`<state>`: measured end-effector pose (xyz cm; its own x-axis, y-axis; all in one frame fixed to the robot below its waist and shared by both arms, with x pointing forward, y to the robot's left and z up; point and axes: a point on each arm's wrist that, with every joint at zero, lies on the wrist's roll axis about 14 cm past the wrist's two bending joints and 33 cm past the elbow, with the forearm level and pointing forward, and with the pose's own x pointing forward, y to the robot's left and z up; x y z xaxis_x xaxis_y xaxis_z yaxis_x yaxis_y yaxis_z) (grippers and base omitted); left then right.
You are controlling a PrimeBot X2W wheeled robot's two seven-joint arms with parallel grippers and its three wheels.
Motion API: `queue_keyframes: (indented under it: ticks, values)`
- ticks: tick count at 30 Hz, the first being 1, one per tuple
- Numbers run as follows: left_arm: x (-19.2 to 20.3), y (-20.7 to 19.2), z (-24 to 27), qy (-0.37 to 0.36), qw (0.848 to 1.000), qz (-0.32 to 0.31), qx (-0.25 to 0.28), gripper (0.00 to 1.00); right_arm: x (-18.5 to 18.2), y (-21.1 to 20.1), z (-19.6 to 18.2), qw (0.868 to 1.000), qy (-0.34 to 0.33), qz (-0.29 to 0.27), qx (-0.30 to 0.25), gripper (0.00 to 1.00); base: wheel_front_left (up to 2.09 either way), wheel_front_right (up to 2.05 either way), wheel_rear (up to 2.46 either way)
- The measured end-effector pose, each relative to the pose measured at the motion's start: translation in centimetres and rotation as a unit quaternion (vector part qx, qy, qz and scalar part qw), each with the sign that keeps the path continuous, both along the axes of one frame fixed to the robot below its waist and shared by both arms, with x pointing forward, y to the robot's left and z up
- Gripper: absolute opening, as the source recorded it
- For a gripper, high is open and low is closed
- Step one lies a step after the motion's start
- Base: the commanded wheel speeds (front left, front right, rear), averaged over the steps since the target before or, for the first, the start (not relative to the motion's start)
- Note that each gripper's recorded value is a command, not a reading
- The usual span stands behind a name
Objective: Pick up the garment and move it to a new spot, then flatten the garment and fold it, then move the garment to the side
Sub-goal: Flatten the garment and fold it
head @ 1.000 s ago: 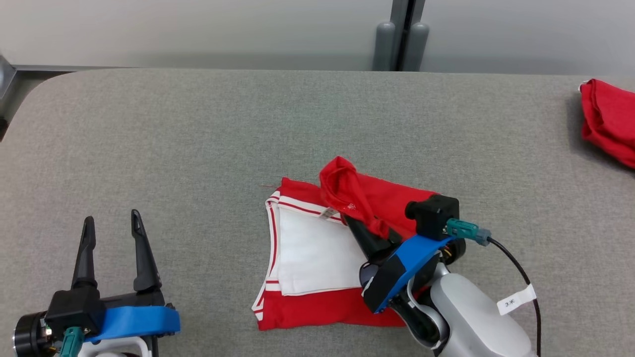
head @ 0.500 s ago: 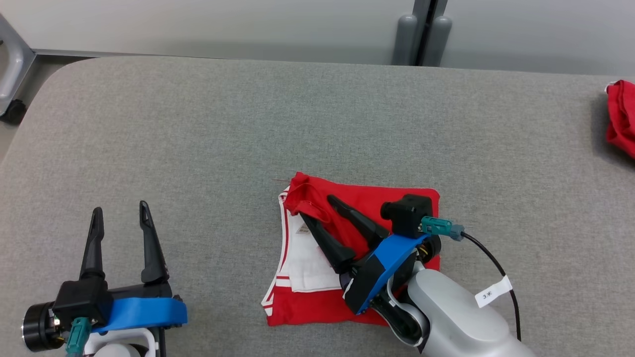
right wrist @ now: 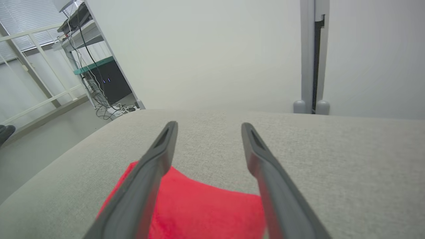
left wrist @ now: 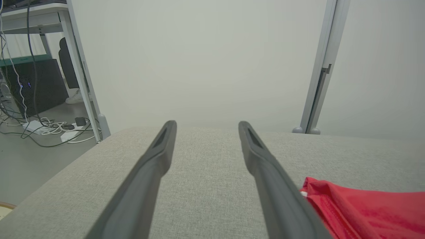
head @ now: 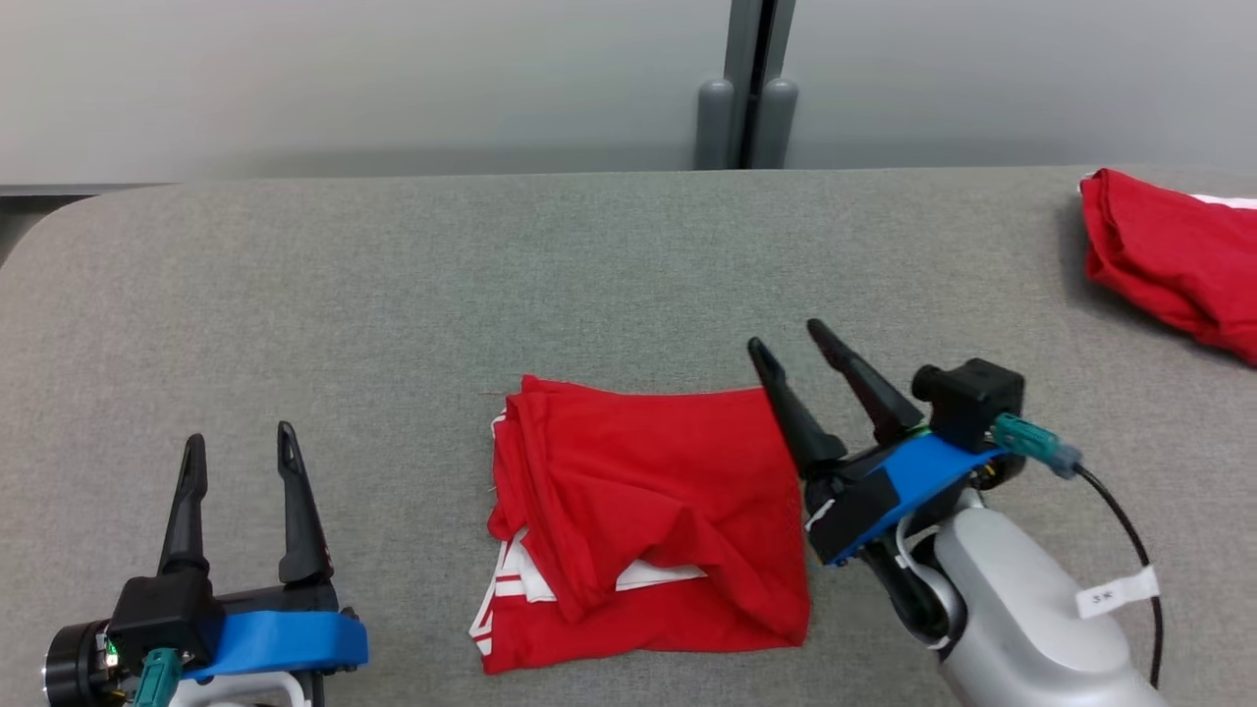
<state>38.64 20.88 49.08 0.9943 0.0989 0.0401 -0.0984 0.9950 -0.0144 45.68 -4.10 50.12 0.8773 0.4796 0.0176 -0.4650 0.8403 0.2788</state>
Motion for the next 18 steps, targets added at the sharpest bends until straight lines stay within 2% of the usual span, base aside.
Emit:
queue_keyframes:
  ticks: [10,18]
  values:
    - [-0.1,-1.4,-0.2,0.003,1.000,-0.024,0.001,1.00,-2.3,-9.0,1.2,0.992,-0.034,-0.122,0.000,1.00,0.00,0.00,0.00]
    - [-0.4,-1.7,-0.3,0.005,0.999,-0.032,0.004,1.00,-5.1,-13.1,0.7,0.982,-0.036,-0.186,-0.009,1.00,0.00,0.00,0.00]
